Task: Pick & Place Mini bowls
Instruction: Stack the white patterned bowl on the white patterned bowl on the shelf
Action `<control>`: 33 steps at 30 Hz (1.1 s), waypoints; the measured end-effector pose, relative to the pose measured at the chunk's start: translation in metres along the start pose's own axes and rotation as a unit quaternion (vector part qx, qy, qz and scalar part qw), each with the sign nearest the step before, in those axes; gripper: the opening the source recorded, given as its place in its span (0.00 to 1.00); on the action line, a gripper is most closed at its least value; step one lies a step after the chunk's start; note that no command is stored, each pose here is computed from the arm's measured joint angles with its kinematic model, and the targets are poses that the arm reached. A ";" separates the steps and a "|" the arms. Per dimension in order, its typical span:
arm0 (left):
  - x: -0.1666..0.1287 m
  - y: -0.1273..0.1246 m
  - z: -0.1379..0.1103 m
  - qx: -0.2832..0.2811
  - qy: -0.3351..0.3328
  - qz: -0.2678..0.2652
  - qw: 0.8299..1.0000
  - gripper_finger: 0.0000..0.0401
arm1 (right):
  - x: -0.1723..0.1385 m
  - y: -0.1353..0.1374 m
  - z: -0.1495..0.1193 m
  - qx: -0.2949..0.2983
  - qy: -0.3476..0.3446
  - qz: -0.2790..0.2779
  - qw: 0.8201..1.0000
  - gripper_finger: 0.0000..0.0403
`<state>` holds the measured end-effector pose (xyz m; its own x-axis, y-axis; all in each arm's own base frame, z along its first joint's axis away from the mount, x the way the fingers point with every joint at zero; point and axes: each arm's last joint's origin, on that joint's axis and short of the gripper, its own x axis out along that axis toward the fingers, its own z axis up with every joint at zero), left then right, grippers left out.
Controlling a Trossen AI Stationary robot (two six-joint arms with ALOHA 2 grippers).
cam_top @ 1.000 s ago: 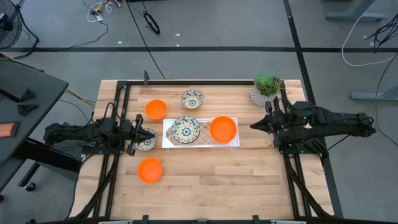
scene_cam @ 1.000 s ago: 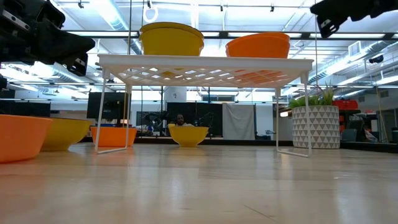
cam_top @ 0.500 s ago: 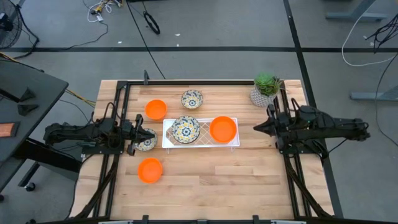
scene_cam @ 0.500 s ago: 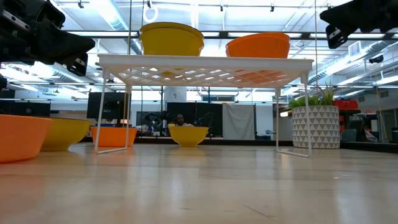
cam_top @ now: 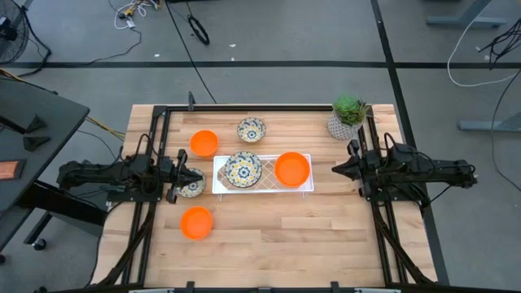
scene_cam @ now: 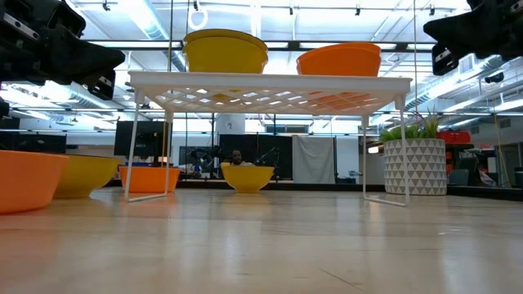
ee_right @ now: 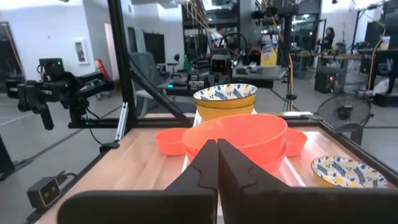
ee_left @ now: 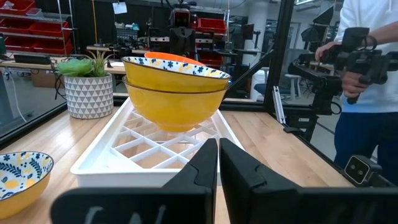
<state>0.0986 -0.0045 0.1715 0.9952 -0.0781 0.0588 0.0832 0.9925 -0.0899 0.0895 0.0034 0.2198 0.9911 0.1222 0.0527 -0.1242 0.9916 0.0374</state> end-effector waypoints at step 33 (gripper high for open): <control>0.000 0.000 0.000 0.000 0.000 0.000 1.000 0.06 | 0.003 -0.001 -0.039 -0.005 -0.012 0.025 1.000 0.00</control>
<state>0.0986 -0.0045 0.1715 0.9952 -0.0781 0.0588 0.0832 0.9925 -0.0899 0.0944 0.0048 0.1808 0.9824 0.1697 0.0785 -0.1721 0.9848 0.0247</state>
